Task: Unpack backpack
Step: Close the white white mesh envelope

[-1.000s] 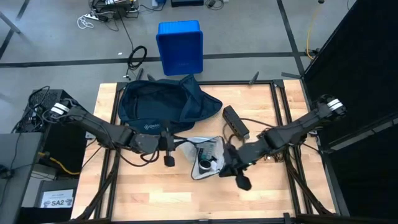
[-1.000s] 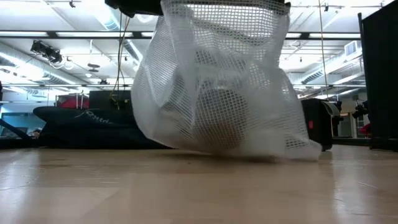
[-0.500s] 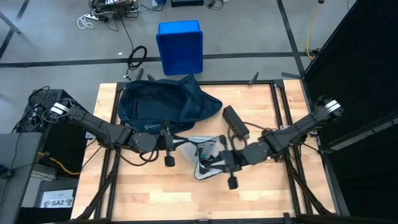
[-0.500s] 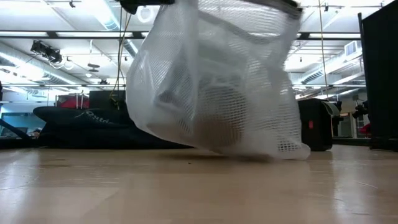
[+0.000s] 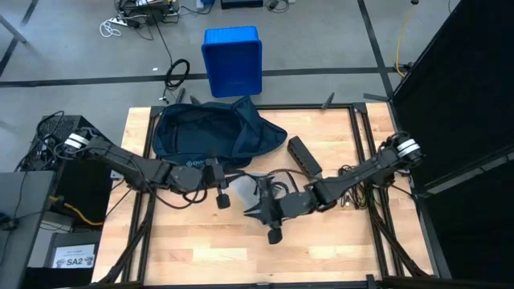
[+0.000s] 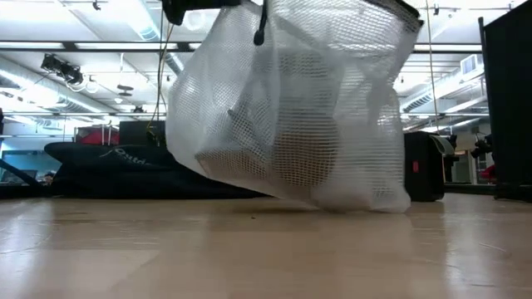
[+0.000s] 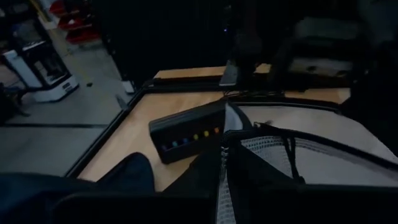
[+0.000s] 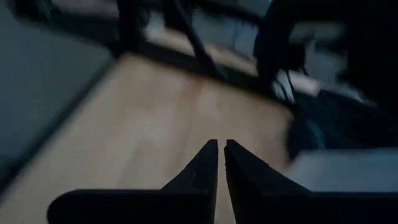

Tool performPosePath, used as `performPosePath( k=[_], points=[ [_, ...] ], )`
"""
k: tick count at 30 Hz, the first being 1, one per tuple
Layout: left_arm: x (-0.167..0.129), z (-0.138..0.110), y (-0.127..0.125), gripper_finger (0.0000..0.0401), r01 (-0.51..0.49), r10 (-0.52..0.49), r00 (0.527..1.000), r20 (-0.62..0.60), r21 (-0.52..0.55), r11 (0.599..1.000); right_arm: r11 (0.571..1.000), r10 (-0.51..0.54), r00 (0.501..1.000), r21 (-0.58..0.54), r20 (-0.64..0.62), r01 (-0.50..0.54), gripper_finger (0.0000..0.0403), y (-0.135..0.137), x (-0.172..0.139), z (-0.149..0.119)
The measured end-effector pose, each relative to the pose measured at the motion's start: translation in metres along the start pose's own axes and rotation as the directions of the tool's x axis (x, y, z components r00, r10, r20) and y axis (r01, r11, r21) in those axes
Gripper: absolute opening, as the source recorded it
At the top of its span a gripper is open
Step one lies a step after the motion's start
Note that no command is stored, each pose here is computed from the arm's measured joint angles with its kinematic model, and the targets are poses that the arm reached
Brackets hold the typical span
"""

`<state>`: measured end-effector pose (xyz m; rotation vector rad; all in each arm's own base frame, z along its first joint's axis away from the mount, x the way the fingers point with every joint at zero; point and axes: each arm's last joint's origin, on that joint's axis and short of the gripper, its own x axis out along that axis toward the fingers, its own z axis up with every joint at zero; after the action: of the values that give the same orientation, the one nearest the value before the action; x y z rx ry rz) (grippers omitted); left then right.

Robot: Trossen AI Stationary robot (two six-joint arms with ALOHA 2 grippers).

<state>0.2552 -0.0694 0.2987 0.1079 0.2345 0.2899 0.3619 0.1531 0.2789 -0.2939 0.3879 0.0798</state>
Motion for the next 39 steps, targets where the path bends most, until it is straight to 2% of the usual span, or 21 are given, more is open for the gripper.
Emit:
performPosePath(
  k=[2,5,10,13,16,22,26,28,31,35,39],
  points=[
    [0.001,0.0,0.002,0.0,-0.012,0.012,1.0,-0.003,-0.004,1.0,0.997,-0.068,0.991,-0.049,-0.118,0.062,0.0006,0.001,-0.003,-0.006],
    [0.002,0.0,0.004,0.0,-0.023,0.023,1.0,-0.005,-0.02,1.0,0.975,-0.206,0.94,-0.136,-0.27,0.175,0.0002,0.0,-0.011,-0.014],
    [0.003,0.0,0.005,0.0,-0.031,0.03,1.0,-0.006,-0.023,0.999,0.946,-0.321,0.865,-0.174,-0.385,0.273,0.0002,-0.007,-0.018,-0.025],
    [0.003,0.0,0.005,0.0,-0.03,0.03,1.0,-0.006,-0.024,0.999,0.929,-0.37,0.841,-0.173,-0.394,0.327,0.0001,-0.013,-0.019,-0.026],
    [0.003,0.0,0.005,0.0,-0.029,0.029,1.0,-0.006,-0.027,0.999,0.92,-0.391,0.829,-0.139,-0.399,0.367,0.0002,-0.02,-0.017,-0.027],
    [0.003,-0.001,0.004,0.0,0.005,-0.006,1.0,-0.009,-0.046,0.999,0.901,-0.389,0.814,0.005,-0.43,0.433,0.001,-0.039,-0.011,-0.031],
    [0.002,-0.001,0.002,0.0,0.016,-0.017,1.0,-0.014,-0.041,0.999,0.892,-0.392,0.788,0.012,-0.475,0.451,0.003,-0.048,-0.015,-0.035],
    [0.002,-0.002,0.002,0.0,0.015,-0.016,1.0,-0.024,-0.038,0.999,0.886,-0.388,0.791,0.046,-0.473,0.462,0.004,-0.051,-0.023,-0.031],
    [0.002,-0.006,0.002,0.0,0.014,-0.016,0.998,-0.053,-0.039,0.999,0.883,-0.374,0.837,0.123,-0.398,0.453,0.005,-0.048,-0.041,-0.014],
    [0.003,-0.008,0.001,0.0,0.012,-0.014,0.998,-0.068,-0.032,0.999,0.904,-0.316,0.927,0.231,-0.203,0.359,0.0051,-0.03,-0.067,0.017],
    [0.003,-0.008,0.001,0.0,0.007,-0.01,0.998,-0.065,-0.037,0.999,0.937,-0.247,0.969,0.255,-0.001,0.239,0.0048,-0.001,-0.082,0.042]
  ],
)
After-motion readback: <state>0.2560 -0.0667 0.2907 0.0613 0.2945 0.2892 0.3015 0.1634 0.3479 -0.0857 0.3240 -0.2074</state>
